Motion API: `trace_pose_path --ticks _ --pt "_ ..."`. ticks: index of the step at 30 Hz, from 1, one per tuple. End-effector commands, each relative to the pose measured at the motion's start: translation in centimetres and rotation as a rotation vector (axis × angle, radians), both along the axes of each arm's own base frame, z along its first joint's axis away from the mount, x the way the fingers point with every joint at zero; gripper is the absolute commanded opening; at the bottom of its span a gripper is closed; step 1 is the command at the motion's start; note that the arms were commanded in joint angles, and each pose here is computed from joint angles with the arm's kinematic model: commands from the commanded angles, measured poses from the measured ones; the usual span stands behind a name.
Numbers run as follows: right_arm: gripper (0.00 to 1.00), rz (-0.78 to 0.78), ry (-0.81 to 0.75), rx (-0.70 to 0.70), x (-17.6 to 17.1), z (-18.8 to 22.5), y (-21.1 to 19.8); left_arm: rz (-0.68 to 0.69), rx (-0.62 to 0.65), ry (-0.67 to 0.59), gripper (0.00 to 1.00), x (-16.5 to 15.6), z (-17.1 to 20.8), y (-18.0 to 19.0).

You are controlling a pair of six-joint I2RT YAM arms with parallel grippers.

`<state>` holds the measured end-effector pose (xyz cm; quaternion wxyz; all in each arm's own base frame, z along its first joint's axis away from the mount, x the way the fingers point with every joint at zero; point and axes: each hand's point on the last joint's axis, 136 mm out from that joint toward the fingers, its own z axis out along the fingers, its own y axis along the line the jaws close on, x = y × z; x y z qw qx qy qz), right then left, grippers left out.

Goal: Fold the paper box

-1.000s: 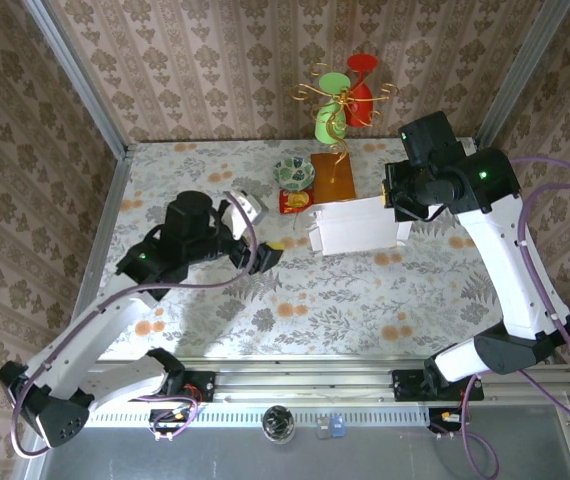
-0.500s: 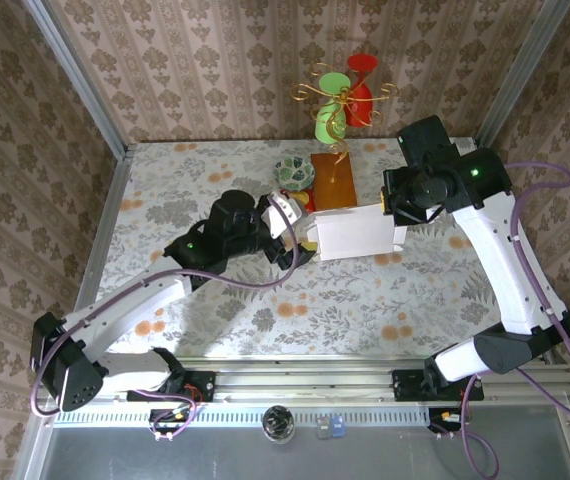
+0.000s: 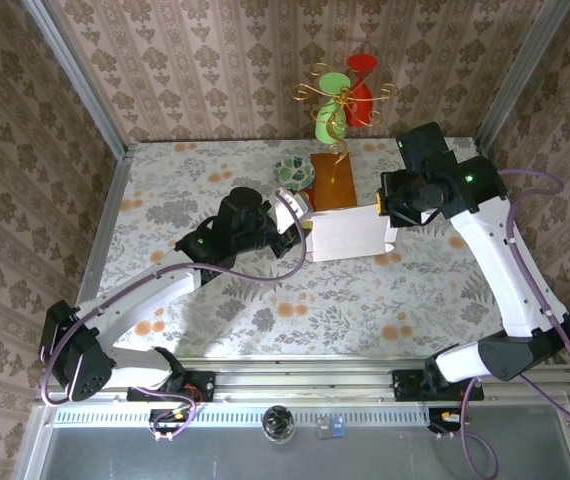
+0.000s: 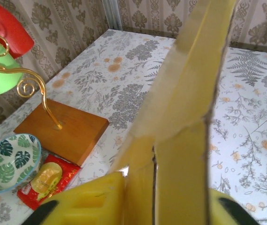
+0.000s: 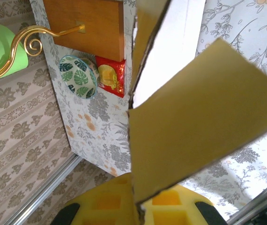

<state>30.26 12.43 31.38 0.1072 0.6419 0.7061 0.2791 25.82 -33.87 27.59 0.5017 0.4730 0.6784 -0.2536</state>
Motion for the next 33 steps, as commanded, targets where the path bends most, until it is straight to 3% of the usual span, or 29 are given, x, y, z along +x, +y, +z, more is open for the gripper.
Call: trace_pose_path --ticks 1,2,5,11,18,27,31,33 --pt "0.00 0.022 -0.060 0.029 1.2 0.2 0.5 0.006 -0.069 -0.016 0.00 -0.4 2.2 0.1" --pt "0.00 0.031 -0.072 0.034 1.7 0.0 0.7 0.015 -0.072 -0.008 0.00 -0.5 2.2 0.3" --pt "0.17 0.068 -0.117 0.026 2.6 0.0 0.9 0.039 -0.067 0.025 0.00 -0.6 2.0 0.8" --pt "0.41 0.093 -0.269 -0.005 3.4 1.6 0.4 0.116 -0.052 0.113 0.00 -0.6 1.4 2.0" --pt "0.56 0.160 -0.426 -0.096 3.1 4.1 1.7 0.173 -0.036 0.177 0.00 -0.7 1.1 2.9" --pt "0.57 0.263 -0.442 -0.090 3.0 2.4 7.5 0.195 0.001 0.210 0.00 -0.7 0.7 3.2" --pt "0.47 0.280 -0.427 -0.086 3.7 1.6 8.4 0.201 0.009 0.204 0.00 -0.6 0.6 3.4" --pt "0.36 0.289 -0.420 -0.075 3.9 1.4 8.9 0.203 0.013 0.203 0.00 -0.6 0.6 3.5"
